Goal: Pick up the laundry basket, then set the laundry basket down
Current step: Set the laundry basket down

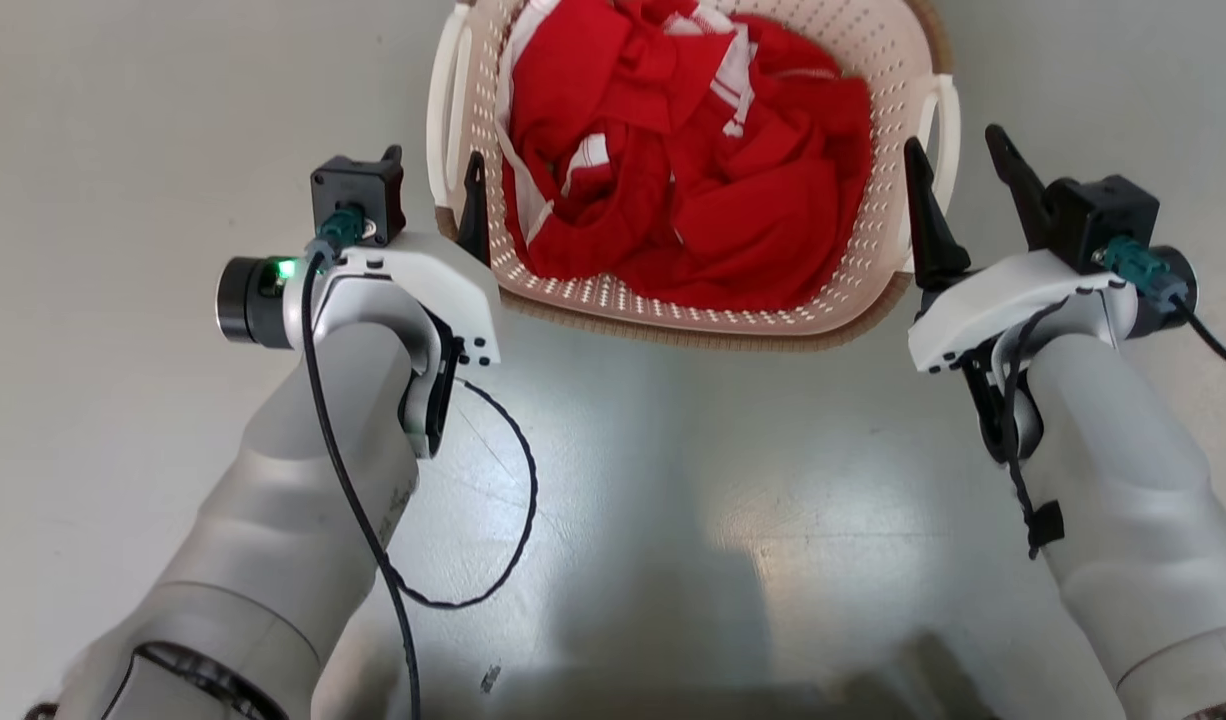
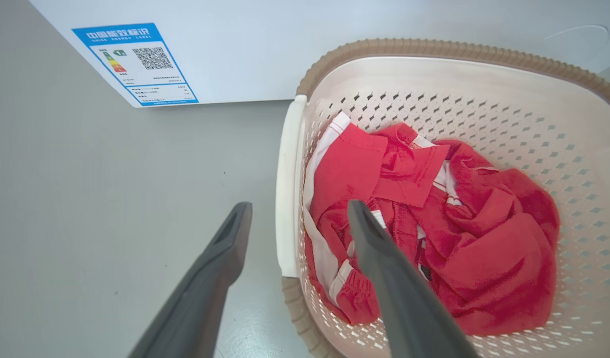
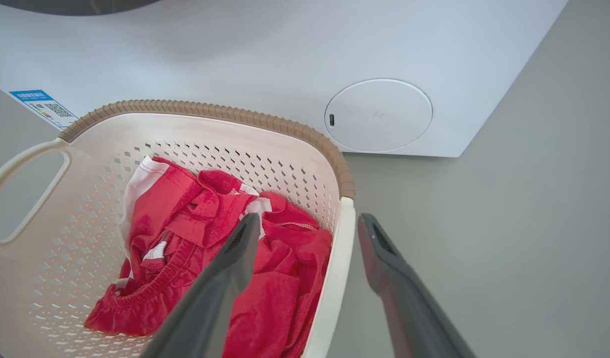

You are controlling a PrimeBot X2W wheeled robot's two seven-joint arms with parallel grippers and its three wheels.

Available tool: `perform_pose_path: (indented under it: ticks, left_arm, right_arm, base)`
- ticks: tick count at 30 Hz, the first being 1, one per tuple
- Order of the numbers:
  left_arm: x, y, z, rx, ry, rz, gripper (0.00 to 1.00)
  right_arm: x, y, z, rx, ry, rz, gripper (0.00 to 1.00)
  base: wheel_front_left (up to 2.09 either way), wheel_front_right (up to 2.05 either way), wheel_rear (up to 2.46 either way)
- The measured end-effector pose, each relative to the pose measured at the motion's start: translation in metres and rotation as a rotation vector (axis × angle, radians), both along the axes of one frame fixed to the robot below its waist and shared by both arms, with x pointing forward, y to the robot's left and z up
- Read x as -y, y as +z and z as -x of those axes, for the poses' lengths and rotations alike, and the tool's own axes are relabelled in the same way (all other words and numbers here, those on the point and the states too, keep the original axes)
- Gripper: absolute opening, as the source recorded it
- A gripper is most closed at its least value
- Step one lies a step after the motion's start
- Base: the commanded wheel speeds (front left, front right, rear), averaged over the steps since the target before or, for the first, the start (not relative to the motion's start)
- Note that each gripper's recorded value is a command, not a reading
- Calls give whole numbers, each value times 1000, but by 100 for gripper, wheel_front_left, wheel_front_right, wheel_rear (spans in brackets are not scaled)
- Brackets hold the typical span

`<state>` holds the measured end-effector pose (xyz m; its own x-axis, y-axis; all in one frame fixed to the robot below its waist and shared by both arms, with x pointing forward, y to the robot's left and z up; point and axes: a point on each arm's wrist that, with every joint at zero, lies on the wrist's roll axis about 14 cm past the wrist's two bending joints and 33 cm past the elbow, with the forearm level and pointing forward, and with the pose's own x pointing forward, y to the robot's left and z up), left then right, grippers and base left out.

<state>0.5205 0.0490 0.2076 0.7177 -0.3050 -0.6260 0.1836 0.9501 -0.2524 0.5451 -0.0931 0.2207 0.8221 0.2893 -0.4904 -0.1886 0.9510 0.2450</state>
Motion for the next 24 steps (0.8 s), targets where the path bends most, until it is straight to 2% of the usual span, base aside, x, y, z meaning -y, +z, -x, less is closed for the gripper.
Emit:
perform_pose_path:
  ticks: [11, 24]
  left_arm:
    - [-6, 56, 8, 97, 69, 45, 100]
    - [-30, 129, 44, 230, 175, 76, 100]
  right_arm:
    - [6, 57, 11, 103, -11, 6, 100]
    - [30, 146, 45, 283, -83, 16, 100]
  base:
    - [0, 0, 0]
    - [0, 0, 0]
